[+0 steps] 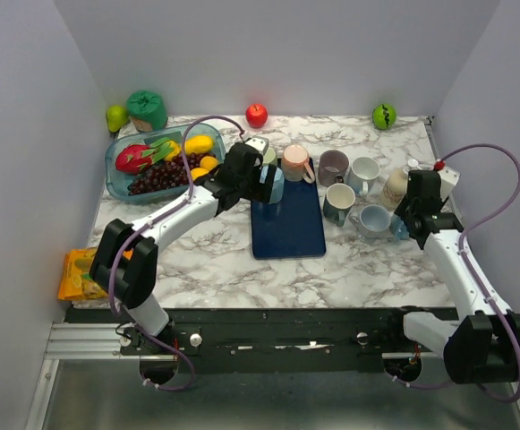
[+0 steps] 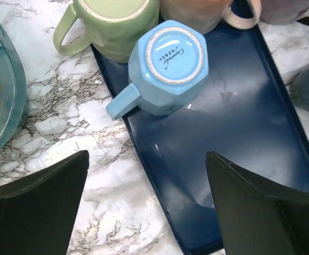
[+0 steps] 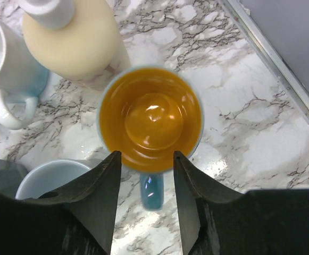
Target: Turn the mug right side up
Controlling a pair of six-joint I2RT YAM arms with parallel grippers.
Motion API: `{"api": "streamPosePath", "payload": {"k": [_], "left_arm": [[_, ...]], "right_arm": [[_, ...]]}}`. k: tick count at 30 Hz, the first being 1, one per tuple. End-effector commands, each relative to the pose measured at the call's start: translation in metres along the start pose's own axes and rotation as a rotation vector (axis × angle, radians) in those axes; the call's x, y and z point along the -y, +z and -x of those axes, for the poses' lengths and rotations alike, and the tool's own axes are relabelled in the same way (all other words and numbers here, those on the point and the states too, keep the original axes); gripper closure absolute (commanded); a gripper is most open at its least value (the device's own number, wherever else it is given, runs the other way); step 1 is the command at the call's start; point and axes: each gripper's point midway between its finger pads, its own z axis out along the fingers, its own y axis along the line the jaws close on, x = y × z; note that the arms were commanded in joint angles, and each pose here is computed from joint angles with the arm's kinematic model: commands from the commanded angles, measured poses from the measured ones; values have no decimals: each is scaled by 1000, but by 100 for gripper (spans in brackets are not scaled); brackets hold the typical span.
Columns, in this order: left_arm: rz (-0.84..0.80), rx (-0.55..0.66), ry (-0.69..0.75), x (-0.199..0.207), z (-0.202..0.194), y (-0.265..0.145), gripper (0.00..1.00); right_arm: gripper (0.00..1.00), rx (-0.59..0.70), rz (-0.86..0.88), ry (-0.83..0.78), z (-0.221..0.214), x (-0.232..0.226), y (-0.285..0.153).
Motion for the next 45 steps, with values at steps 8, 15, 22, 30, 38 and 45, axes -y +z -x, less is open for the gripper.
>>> {"api": "streamPosePath", "payload": {"k": [8, 15, 22, 30, 38, 45], "left_arm": [[-56, 8, 96, -15, 7, 43, 1], [-213, -12, 133, 1, 7, 67, 1], [-319, -61, 165, 11, 2, 84, 1], [-348, -90, 127, 17, -9, 81, 25], [-366, -110, 102, 20, -26, 66, 22], [-335, -70, 90, 18, -22, 58, 30]], "right_arm": [[42, -10, 142, 91, 18, -10, -46], [41, -32, 331, 143, 15, -32, -75], [40, -36, 392, 158, 11, -33, -92], [40, -45, 420, 162, 5, -32, -101], [40, -84, 452, 154, -8, -33, -106], [40, -84, 476, 155, -12, -32, -113]]}}
